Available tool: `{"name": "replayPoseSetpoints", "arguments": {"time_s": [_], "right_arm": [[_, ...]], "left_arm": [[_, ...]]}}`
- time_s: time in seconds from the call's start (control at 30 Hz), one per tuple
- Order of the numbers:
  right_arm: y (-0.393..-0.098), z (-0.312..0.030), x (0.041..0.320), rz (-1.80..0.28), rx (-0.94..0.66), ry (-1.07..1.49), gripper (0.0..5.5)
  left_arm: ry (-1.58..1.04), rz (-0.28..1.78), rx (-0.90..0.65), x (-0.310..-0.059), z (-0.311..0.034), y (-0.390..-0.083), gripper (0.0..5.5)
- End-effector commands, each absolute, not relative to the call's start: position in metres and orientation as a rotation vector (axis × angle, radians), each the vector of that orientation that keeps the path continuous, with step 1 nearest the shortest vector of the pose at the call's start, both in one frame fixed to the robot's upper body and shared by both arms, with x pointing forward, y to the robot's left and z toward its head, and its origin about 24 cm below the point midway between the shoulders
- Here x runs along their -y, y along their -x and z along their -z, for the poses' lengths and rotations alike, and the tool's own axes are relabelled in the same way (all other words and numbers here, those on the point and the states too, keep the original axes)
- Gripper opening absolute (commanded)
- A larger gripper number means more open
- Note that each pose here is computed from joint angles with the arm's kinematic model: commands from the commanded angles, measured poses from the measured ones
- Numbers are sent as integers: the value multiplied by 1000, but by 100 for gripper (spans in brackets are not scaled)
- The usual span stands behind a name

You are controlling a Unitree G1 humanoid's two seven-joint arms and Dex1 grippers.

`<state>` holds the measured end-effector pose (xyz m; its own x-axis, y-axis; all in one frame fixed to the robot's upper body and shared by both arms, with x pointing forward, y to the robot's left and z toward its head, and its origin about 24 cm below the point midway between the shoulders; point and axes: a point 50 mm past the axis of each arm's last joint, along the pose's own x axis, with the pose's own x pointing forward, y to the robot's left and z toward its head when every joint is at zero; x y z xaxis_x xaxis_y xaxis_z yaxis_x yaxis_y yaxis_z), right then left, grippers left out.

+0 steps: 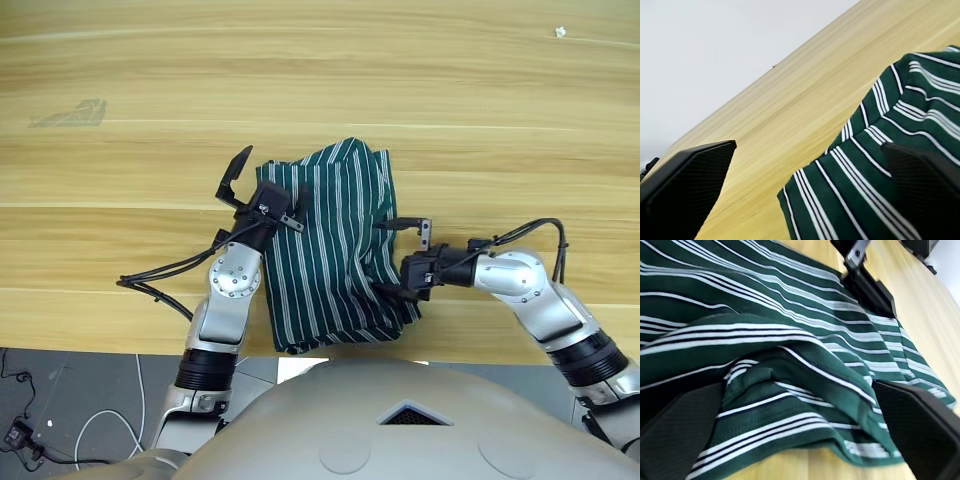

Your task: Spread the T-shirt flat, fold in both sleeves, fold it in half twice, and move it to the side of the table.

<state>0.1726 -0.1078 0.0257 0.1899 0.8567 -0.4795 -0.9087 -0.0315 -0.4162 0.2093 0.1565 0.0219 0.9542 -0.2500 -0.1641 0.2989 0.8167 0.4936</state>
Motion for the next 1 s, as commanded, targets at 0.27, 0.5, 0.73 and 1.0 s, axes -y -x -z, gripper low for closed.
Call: {"name": "replayPoseSetpoints", "arguments": {"time_s": [0.27,0.5,0.73,1.0], "right_arm": [[-167,-1,148,-1349,-317,844,540],[-147,-26,151,-1330,-303,702,540],[-198,-89,137,-992,67,476,540],[-202,-98,171,-879,296,717,540]], "left_arm": [[-559,266,-88,-161,-24,-210,536],[-555,270,-93,-159,-23,-208,536],[-578,271,-84,-163,-25,-208,536],[-937,271,63,-209,-68,-172,536]]}}
